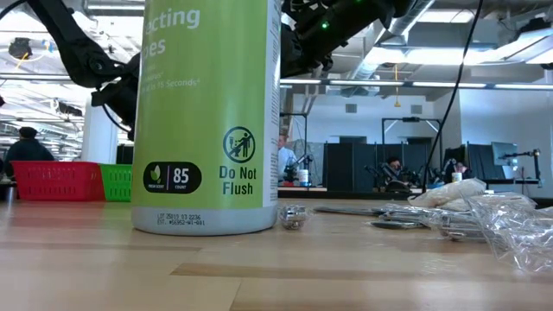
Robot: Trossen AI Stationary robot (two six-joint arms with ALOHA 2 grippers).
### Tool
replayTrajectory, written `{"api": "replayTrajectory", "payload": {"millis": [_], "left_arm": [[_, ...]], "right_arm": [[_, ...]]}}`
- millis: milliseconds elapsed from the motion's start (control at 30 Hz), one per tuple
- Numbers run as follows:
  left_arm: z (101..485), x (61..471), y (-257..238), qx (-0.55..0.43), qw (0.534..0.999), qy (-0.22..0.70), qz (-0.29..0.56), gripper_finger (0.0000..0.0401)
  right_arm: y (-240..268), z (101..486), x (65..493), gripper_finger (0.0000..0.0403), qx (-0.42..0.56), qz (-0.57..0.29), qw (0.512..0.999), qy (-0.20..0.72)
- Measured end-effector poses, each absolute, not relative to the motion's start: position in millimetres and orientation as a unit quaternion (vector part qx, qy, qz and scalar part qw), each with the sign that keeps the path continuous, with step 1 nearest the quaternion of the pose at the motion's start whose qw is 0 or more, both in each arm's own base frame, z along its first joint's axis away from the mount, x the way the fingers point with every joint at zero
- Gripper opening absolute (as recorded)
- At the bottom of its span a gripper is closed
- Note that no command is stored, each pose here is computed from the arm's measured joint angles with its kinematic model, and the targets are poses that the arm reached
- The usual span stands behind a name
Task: Pick & Place Travel size toiletries
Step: Put the white cotton pack into the top red bin
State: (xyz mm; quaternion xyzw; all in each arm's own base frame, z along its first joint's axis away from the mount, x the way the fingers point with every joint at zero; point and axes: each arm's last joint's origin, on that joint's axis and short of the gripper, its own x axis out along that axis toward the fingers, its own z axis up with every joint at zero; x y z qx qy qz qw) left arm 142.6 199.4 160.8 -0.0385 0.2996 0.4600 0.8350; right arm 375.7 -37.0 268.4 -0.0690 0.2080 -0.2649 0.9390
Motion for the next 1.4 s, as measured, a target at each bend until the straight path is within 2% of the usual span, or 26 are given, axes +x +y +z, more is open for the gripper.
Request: {"api": "replayTrajectory", "payload": {"millis": [333, 633, 1067, 1400], "left_arm": [[157, 141, 203, -0.003, 0.837, 0.329, 0.436, 0.0022], [170, 145, 211, 0.013, 0.852, 0.310, 0.422, 0.0023], [168, 143, 211, 0.023, 0.858, 0.328, 0.393, 0.0023], [150, 135, 220, -0.003, 0.843, 0.358, 0.400, 0.0026]], "right_arm": [[-37, 268, 376, 0.0056, -0.069, -0.265, 0.939, 0.208], [-37, 268, 376, 0.0056, -0.069, -0.265, 0.939, 0.208], [-37, 268, 376, 0.0056, -0.069, -0.264, 0.939, 0.208], [-37, 268, 376, 0.0056, -0.069, -0.264, 0.939, 0.208]]}}
